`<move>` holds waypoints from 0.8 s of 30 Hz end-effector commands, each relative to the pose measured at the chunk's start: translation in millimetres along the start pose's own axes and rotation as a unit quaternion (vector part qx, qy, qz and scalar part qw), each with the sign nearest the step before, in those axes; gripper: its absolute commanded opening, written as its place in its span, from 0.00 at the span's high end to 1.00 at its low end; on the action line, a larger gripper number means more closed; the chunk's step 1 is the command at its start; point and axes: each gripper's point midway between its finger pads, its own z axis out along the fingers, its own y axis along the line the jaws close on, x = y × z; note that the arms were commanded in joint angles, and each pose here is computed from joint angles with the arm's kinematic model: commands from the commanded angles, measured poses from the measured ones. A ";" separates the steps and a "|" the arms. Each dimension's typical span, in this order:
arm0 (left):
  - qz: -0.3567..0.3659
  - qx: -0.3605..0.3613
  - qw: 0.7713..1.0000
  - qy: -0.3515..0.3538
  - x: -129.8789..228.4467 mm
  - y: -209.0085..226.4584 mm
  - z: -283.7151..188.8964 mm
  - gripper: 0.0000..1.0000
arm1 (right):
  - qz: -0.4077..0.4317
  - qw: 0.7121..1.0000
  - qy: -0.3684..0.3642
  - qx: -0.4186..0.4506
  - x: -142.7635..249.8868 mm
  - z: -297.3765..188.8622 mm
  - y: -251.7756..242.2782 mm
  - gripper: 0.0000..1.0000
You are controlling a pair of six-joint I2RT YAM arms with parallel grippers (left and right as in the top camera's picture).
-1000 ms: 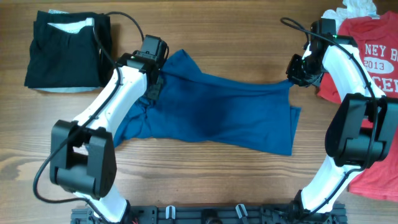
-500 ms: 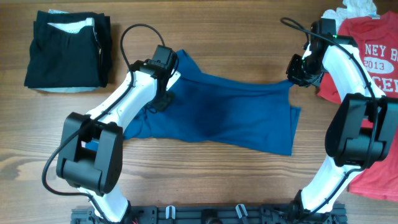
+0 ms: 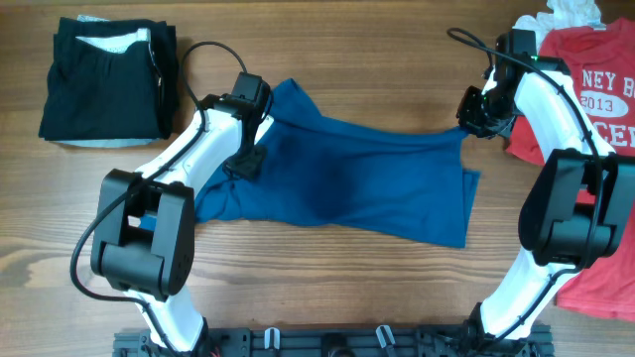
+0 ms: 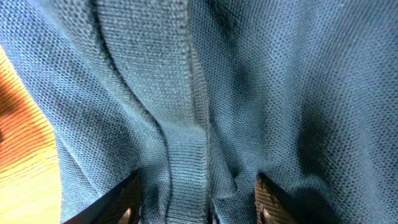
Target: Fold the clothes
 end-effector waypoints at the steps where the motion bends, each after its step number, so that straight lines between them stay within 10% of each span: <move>1: -0.003 -0.002 1.000 0.013 4.9 -0.5 7.3 0.43 | -0.008 1.000 -0.007 -0.010 -4.9 -3.6 2.9 0.81; 18: -0.100 0.002 0.995 0.026 7.8 9.0 26.9 0.96 | -0.009 1.000 -0.009 -0.010 -5.8 -3.5 3.1 0.81; 24: -0.146 -0.033 0.989 -0.002 -5.0 29.3 4.6 0.96 | -0.008 1.000 -0.016 -0.023 -9.3 -5.3 8.0 0.95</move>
